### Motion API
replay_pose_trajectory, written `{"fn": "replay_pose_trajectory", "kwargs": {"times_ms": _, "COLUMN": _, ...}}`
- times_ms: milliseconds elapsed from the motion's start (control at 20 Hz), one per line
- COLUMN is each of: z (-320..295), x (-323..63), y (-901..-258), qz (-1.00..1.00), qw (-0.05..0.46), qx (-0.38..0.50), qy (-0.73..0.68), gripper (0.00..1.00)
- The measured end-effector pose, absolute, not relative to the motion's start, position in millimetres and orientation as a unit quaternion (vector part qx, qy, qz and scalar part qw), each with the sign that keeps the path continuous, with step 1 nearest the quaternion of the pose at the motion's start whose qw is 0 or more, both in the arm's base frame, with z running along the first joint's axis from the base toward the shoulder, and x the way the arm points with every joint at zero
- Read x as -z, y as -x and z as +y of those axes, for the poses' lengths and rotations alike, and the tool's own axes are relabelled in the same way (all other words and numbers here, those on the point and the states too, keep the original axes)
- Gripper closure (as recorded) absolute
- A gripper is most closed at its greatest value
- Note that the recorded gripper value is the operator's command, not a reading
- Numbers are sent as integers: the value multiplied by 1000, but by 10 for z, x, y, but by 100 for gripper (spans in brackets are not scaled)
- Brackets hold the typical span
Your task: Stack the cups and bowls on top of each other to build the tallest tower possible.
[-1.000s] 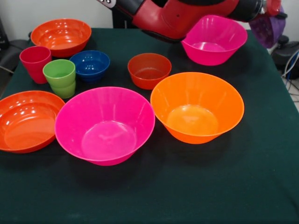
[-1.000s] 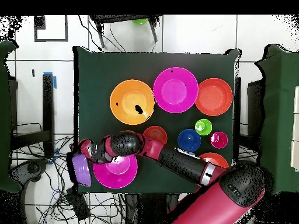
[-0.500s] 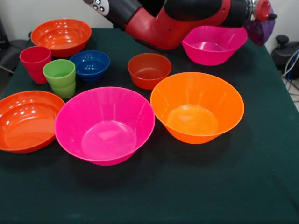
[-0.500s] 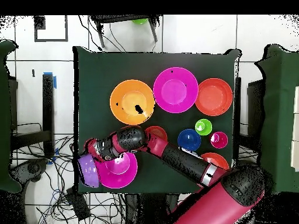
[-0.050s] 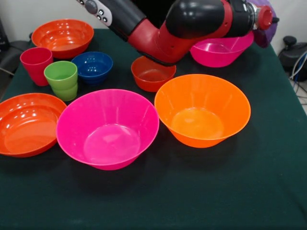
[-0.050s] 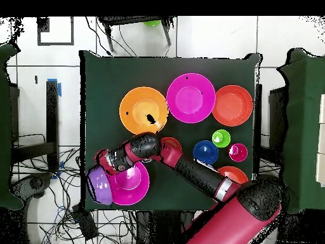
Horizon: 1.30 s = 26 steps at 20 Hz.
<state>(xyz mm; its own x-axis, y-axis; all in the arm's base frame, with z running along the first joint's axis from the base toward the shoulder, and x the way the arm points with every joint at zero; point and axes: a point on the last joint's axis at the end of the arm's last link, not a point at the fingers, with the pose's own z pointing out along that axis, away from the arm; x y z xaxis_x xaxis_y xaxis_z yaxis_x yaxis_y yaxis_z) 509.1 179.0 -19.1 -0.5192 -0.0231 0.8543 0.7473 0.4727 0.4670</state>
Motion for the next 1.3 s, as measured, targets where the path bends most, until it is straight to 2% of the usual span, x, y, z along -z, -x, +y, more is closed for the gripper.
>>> {"fn": "replay_pose_trajectory", "kwargs": {"times_ms": 550, "z": 1694, "x": 340, "y": -5195, "qz": -727, "qw": 461, "qx": 455, "qy": 227, "gripper": 100}}
{"fn": "replay_pose_trajectory", "kwargs": {"times_ms": 850, "z": 1577, "x": 222, "y": -5238, "qz": -686, "qw": 520, "qx": 462, "qy": 215, "gripper": 100}}
{"fn": "replay_pose_trajectory", "kwargs": {"times_ms": 1300, "z": 1505, "x": 124, "y": -5229, "qz": -648, "qw": 573, "qx": 463, "qy": 195, "gripper": 100}}
